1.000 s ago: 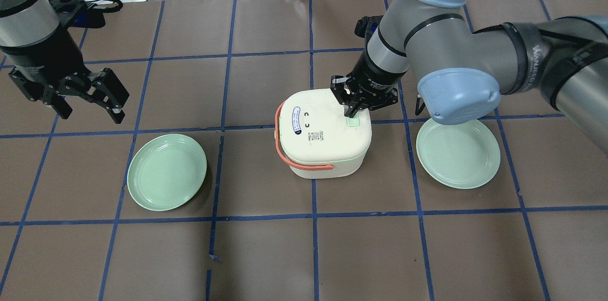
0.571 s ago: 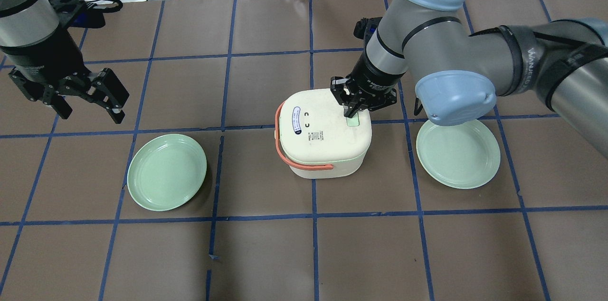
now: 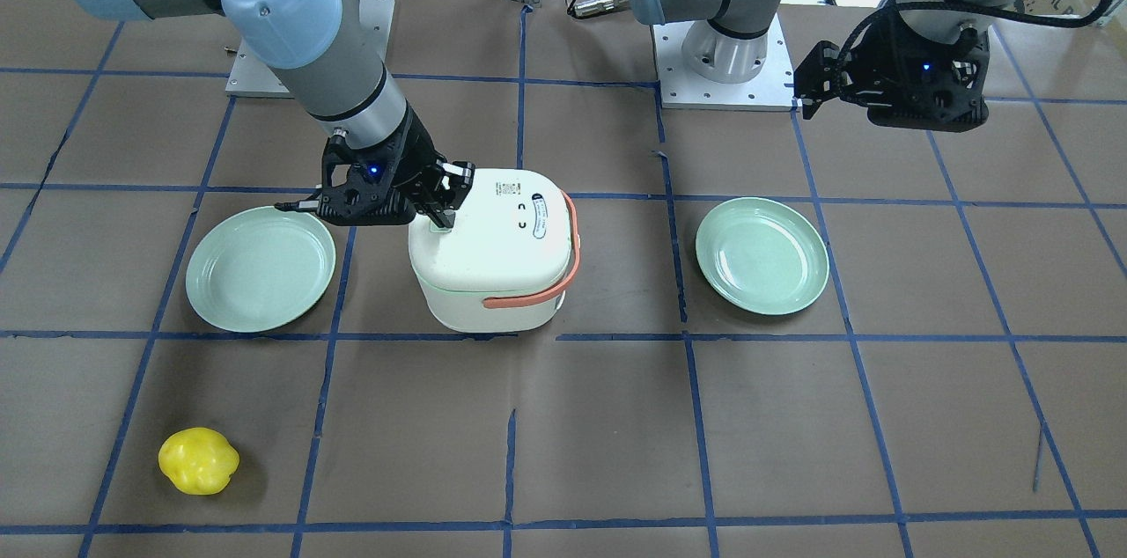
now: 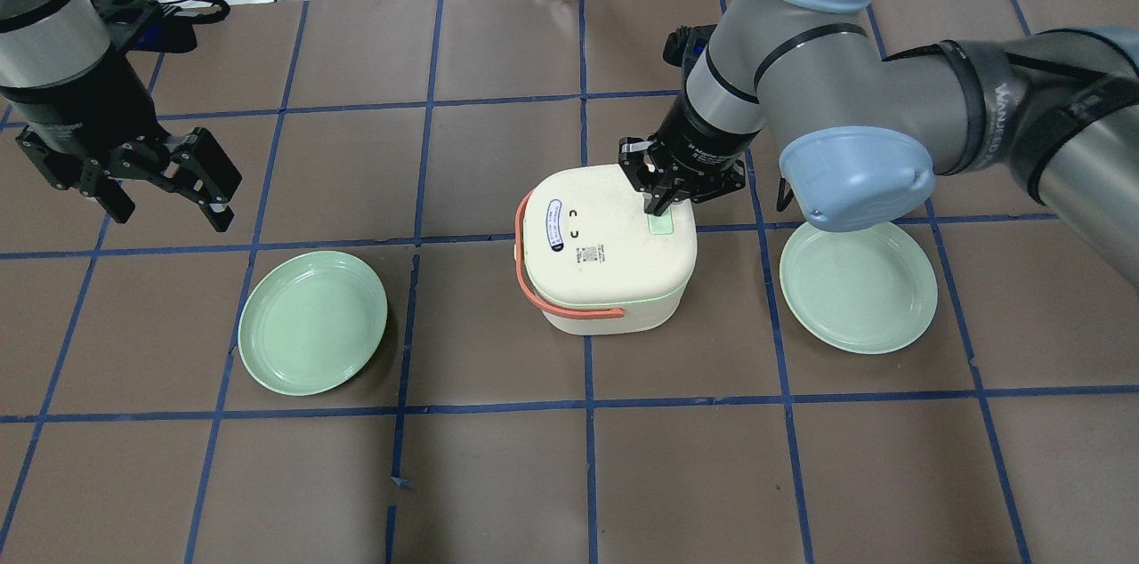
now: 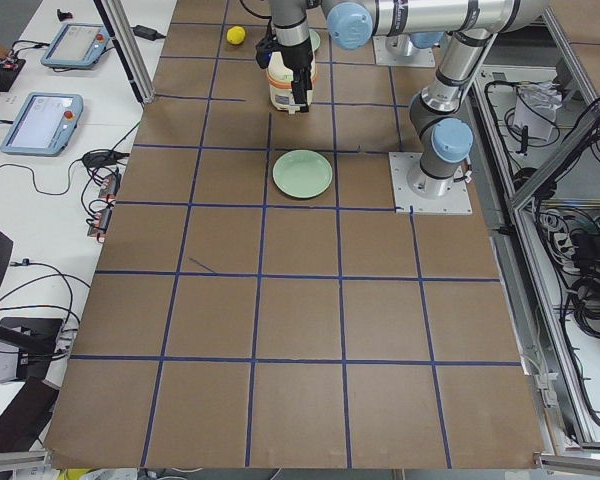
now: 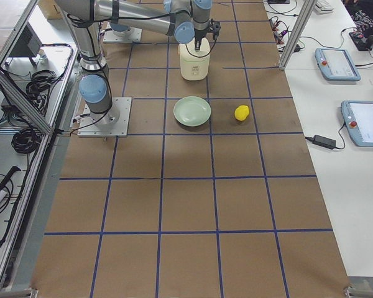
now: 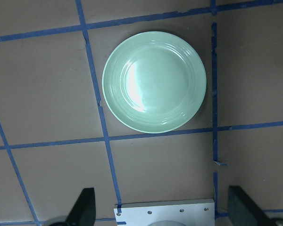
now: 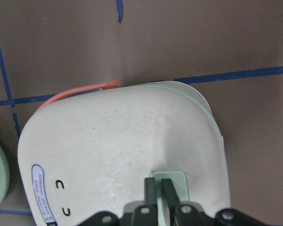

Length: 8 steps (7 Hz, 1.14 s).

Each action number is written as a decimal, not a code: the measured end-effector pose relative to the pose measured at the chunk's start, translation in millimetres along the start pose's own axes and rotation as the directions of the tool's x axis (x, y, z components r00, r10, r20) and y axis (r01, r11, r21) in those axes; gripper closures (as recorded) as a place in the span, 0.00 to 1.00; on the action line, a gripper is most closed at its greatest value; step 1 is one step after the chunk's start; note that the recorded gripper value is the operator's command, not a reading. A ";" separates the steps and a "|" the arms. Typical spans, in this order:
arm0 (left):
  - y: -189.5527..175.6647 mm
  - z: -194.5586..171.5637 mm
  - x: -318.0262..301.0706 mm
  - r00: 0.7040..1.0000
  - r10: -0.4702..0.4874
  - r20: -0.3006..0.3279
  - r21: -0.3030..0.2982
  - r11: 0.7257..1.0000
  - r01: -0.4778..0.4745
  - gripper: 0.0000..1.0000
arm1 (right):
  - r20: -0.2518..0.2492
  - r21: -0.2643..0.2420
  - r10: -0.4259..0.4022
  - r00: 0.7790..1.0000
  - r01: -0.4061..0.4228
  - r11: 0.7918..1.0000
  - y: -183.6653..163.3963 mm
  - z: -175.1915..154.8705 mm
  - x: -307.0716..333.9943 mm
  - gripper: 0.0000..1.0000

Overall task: Press rice cooker button
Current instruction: 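Lift the right gripper away from the cooker as the lid pops open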

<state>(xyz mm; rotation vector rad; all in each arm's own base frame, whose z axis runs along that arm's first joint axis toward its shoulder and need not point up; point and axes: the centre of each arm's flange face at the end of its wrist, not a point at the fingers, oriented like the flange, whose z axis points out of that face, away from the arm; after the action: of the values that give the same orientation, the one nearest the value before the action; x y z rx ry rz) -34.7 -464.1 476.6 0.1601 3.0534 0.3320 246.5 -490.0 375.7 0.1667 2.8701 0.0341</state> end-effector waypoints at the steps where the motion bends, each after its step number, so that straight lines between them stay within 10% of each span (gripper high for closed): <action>1: 0.0 0.0 0.0 1.000 0.000 0.000 0.000 1.000 0.000 0.00 | -0.014 0.026 0.003 1.000 -0.003 1.000 -3.1 -28.3 -9.3 0.17; 3: -0.3 0.2 0.0 1.000 0.000 0.000 -0.001 1.000 0.000 0.00 | -0.123 0.121 -0.027 0.992 0.042 0.992 -21.5 -94.6 -12.3 0.06; 5: -0.3 0.3 -0.1 1.000 0.000 0.000 -0.001 1.000 0.000 0.00 | -0.241 0.098 -0.091 0.966 0.118 0.988 -37.3 -119.4 28.3 0.03; 8: -0.1 0.1 0.0 1.000 0.000 0.000 0.000 1.000 0.000 0.00 | -0.269 0.068 -0.115 0.956 0.138 0.988 -39.0 -120.9 62.6 0.01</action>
<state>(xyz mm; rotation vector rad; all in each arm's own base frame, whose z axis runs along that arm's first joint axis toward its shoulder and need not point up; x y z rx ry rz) -34.7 -464.2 476.5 0.1603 3.0534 0.3325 150.2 -522.3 474.4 -0.0078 3.1449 -0.0997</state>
